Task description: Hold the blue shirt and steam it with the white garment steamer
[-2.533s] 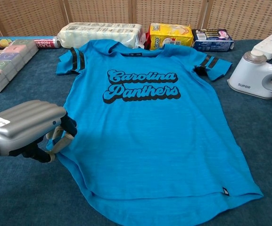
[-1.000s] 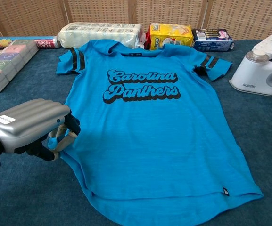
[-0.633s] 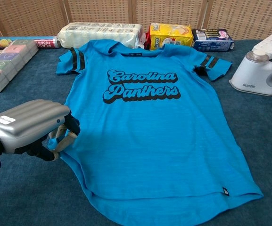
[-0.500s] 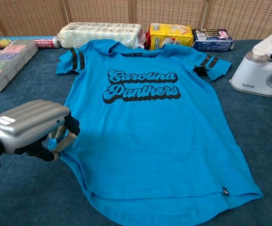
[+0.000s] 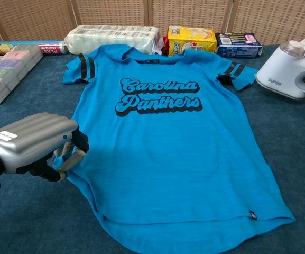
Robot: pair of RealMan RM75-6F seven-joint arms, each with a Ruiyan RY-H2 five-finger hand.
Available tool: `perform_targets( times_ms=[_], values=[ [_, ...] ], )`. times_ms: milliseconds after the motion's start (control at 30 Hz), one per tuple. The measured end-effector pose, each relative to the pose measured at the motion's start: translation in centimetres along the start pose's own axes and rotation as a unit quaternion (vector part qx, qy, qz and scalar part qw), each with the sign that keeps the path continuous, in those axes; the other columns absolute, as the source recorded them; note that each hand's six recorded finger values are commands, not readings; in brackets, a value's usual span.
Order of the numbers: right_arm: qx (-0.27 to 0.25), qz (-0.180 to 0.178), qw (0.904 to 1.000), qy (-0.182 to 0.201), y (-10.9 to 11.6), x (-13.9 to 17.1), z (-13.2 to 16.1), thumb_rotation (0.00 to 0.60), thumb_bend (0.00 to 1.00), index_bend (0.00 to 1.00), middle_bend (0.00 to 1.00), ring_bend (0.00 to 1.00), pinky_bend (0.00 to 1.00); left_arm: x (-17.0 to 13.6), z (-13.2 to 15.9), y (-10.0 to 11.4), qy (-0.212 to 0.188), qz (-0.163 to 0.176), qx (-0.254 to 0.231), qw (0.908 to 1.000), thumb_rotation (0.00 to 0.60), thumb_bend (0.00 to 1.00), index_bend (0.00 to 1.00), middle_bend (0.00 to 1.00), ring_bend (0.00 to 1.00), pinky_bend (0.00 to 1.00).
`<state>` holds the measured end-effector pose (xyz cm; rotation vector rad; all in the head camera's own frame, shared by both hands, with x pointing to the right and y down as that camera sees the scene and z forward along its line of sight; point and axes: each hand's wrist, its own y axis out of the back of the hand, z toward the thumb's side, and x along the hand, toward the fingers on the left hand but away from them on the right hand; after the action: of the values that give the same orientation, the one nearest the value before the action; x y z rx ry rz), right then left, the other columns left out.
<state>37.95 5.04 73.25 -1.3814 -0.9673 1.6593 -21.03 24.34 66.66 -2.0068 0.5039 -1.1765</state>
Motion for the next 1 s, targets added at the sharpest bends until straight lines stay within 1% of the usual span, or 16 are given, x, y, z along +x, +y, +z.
perform_targets(
  times_ms=[200, 467, 567, 800, 1000],
  values=[
    [-0.015, -0.010, 0.9998, 0.001, 0.9, 0.2, -0.5, 0.600, 0.36, 0.71, 0.78, 0.81, 0.81, -0.1, 0.1, 0.1, -0.001, 0.002, 0.001, 1.0000, 0.600, 0.44, 0.81, 0.71, 0.57, 0.50],
    [-0.026, -0.024, 0.9987, 0.036, 2.5, 1.2, 0.9, 0.600, 0.36, 0.71, 0.77, 0.81, 0.81, -0.1, 0.1, 0.3, -0.002, 0.004, 0.005, 1.0000, 0.600, 0.44, 0.81, 0.71, 0.57, 0.50],
    [-0.025, -0.025, 0.9980, 0.053, 3.1, 1.7, 1.8, 0.600, 0.36, 0.71, 0.77, 0.81, 0.81, -0.2, 0.1, 0.4, -0.004, 0.005, 0.006, 1.0000, 0.600, 0.44, 0.81, 0.71, 0.57, 0.50],
    [-0.005, -0.022, 0.9933, 0.113, 4.5, 3.9, 6.3, 0.600, 0.36, 0.71, 0.77, 0.81, 0.81, -0.2, 0.2, 0.7, -0.007, 0.008, 0.008, 0.9999, 0.600, 0.44, 0.81, 0.71, 0.57, 0.50],
    [0.025, -0.014, 0.9893, 0.143, 5.3, 5.5, 9.4, 0.600, 0.36, 0.71, 0.77, 0.81, 0.81, -0.1, 0.3, 0.7, -0.010, 0.007, 0.008, 0.9999, 0.600, 0.44, 0.81, 0.71, 0.57, 0.50]
  ],
)
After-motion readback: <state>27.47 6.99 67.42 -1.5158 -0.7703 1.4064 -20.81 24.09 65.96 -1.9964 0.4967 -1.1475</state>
